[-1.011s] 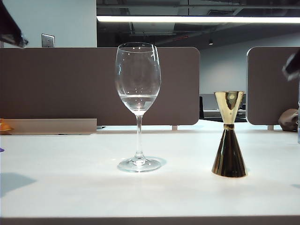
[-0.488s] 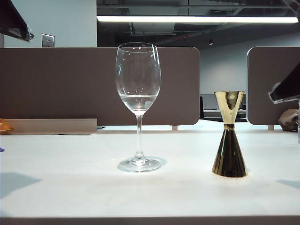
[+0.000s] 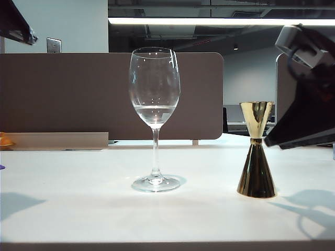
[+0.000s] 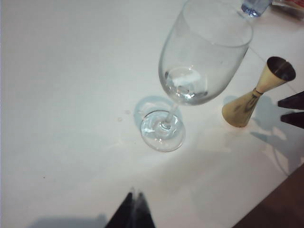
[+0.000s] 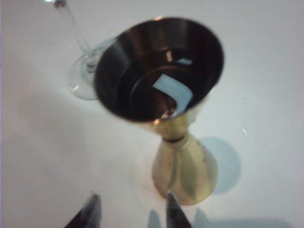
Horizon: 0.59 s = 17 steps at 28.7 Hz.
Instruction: Pick up the jigger and pour the water inside into the glass.
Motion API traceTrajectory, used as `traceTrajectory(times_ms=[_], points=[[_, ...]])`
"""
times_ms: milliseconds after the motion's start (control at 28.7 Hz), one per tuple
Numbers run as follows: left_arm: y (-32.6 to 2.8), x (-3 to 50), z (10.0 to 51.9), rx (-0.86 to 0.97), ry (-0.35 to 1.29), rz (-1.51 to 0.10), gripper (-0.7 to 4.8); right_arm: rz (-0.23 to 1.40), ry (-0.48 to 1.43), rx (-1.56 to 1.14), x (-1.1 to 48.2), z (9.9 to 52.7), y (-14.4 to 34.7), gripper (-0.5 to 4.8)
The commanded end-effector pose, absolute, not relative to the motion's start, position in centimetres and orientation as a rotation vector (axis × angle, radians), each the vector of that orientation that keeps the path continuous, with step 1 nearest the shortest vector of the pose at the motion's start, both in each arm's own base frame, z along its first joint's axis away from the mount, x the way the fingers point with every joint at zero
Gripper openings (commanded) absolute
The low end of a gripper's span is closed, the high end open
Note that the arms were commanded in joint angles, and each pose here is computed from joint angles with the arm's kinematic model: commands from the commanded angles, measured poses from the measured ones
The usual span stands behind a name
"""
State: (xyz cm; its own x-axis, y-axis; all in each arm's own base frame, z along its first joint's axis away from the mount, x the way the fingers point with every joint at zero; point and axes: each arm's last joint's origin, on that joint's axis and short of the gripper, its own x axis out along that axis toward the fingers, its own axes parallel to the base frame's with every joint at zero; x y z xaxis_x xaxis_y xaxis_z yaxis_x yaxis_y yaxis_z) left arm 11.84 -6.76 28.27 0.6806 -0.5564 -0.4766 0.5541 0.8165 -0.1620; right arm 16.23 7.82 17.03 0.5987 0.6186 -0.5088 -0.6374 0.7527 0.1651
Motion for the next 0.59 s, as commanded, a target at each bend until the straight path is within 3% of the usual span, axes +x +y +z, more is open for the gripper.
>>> traceTrajectory(times_ms=[35, 105, 593], points=[[-6.6, 11.5, 28.7, -0.008, 0.509, -0.626, -0.04, 0.723, 0.537, -0.037, 17.0, 17.0, 8.2, 1.87], [-6.5, 11.4, 28.7, -0.008, 0.508, -0.626, -0.04, 0.721, 0.521, -0.037, 17.3, 17.0, 8.3, 2.2], [-6.3, 11.0, 28.9, -0.011, 0.494, -0.628, -0.04, 0.719, 0.485, -0.037, 18.7, 16.1, 8.8, 2.21]])
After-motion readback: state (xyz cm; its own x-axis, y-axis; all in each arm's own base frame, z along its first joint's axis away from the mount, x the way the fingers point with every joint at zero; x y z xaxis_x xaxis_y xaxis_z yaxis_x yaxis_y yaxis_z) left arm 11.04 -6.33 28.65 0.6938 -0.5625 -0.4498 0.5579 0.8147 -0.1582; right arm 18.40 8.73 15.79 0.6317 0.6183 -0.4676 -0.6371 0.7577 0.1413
